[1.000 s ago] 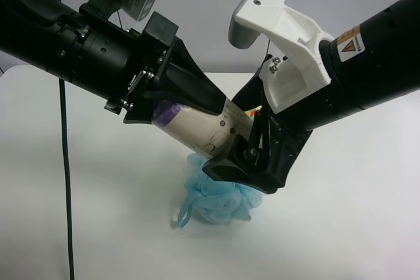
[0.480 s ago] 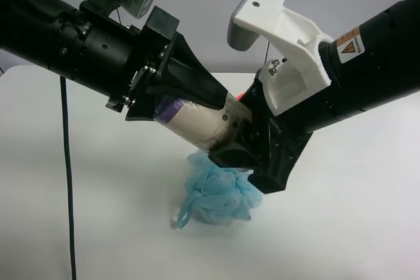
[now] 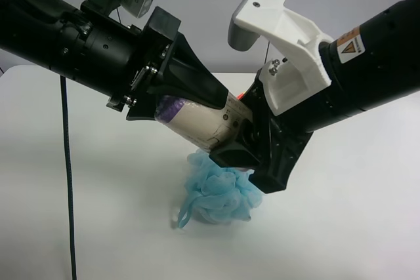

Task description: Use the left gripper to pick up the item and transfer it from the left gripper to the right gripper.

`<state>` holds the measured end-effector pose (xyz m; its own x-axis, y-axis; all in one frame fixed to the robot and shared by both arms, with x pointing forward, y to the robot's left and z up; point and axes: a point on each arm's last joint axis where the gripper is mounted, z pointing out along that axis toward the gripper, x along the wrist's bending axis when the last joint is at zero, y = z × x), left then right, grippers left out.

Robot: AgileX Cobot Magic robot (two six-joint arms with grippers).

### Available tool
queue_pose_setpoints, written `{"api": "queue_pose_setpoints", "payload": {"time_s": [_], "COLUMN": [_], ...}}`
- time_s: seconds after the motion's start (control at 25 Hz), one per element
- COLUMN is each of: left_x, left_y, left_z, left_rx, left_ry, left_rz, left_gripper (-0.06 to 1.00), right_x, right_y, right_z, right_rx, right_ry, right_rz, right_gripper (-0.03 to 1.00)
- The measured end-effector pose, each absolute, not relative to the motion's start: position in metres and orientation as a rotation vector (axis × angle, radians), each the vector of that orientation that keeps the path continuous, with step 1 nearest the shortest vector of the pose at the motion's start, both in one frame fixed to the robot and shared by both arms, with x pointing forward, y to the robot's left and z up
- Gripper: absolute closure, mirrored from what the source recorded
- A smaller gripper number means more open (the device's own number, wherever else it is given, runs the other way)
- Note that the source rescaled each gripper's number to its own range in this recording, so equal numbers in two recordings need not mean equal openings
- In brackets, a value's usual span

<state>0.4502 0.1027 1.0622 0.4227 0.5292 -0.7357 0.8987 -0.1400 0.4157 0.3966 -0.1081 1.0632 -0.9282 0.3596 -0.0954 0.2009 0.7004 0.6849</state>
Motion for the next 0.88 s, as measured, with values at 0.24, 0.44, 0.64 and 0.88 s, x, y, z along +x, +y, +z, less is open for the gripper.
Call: {"api": "queue_pose_setpoints", "payload": {"time_s": [0.24, 0.44, 0.64, 0.88], "left_x": [0.4548, 0.4550, 0.4551, 0.4550], "left_y": [0.1041, 0.1042, 0.1043, 0.1042], "left_z": [1.0608, 1.0606, 1.0606, 1.0606], "left_rx": [1.806, 1.808, 1.807, 1.808], "left_ry": [1.239, 1.239, 1.239, 1.239], "left_rz": [-0.454, -0.450, -0.449, -0.450], "left_gripper": [0.16, -0.05, -0.05, -0.05], "right_x": [0.3955, 0.3955, 0.3954, 0.3950], "right_y": [-0.1088, -0.1088, -0.1089, -0.1090], "right_z": [1.0622, 1.0621, 1.0621, 1.0618], "right_rx": [0.443, 0.443, 0.443, 0.442], "right_ry": [2.705, 2.706, 2.707, 2.712], "right_rz": [1.027, 1.026, 1.026, 1.022], "right_gripper": [0.96, 0.96, 0.96, 0.96]}}
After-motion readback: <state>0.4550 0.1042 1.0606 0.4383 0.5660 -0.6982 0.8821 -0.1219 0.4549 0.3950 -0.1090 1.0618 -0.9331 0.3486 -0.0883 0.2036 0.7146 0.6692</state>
